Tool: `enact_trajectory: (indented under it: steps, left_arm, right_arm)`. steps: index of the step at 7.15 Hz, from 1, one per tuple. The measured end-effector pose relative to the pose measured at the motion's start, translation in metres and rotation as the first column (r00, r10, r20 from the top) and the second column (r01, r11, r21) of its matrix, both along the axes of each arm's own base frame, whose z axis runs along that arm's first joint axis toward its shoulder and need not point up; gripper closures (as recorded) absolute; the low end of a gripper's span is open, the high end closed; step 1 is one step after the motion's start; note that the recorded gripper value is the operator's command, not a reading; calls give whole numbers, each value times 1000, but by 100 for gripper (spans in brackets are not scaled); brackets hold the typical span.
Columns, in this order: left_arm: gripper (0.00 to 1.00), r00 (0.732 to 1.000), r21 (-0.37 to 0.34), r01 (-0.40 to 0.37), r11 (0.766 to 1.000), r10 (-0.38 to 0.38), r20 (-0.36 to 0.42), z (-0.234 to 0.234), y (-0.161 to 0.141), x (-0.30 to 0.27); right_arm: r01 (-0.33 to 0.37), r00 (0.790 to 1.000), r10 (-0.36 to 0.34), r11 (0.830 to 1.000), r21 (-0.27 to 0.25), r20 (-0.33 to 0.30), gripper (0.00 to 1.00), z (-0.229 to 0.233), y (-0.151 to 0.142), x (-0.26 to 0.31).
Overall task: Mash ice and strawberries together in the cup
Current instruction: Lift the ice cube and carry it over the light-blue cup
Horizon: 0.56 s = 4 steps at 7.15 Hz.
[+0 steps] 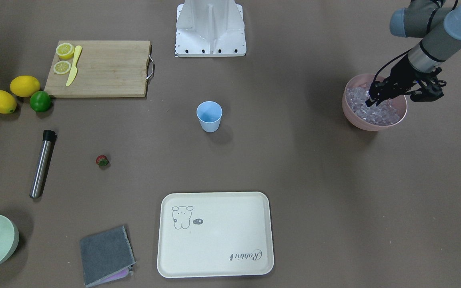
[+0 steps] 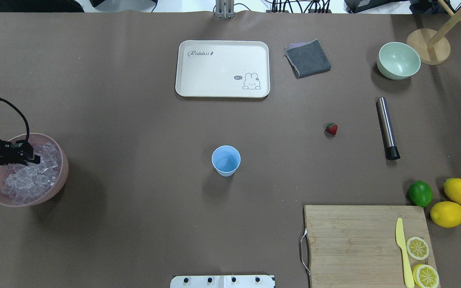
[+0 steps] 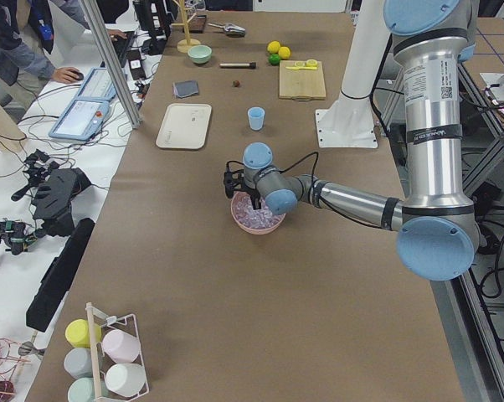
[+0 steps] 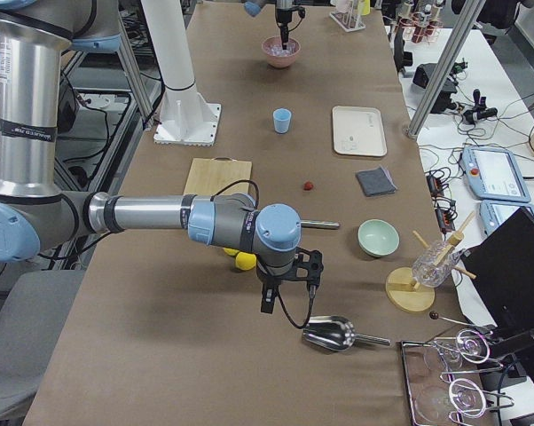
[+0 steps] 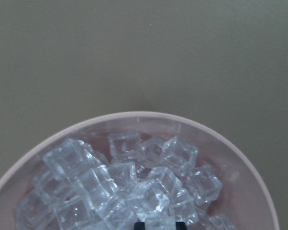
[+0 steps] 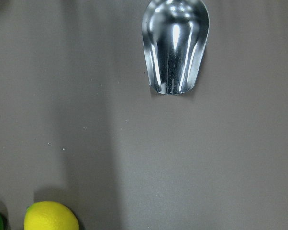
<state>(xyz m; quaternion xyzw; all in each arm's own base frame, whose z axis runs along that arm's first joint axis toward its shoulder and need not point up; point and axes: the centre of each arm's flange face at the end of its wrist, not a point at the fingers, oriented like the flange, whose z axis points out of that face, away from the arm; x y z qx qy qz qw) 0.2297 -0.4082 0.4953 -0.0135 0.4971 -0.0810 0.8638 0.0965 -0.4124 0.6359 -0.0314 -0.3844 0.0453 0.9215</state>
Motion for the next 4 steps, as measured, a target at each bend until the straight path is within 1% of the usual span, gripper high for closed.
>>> enact_trajectory:
  steps: [2,4]
  left_arm:
    - [79,1000,-5,0,1000,0,-26,-55,-38,20]
    - [79,999,-33,16,999,-17,-30,-126,-72,48]
  right_arm:
    - [-1,1000,1,1000,1,0,0,-1,0,0]
    - [-1,1000,1,1000,4,1,0,-2,-1,0]
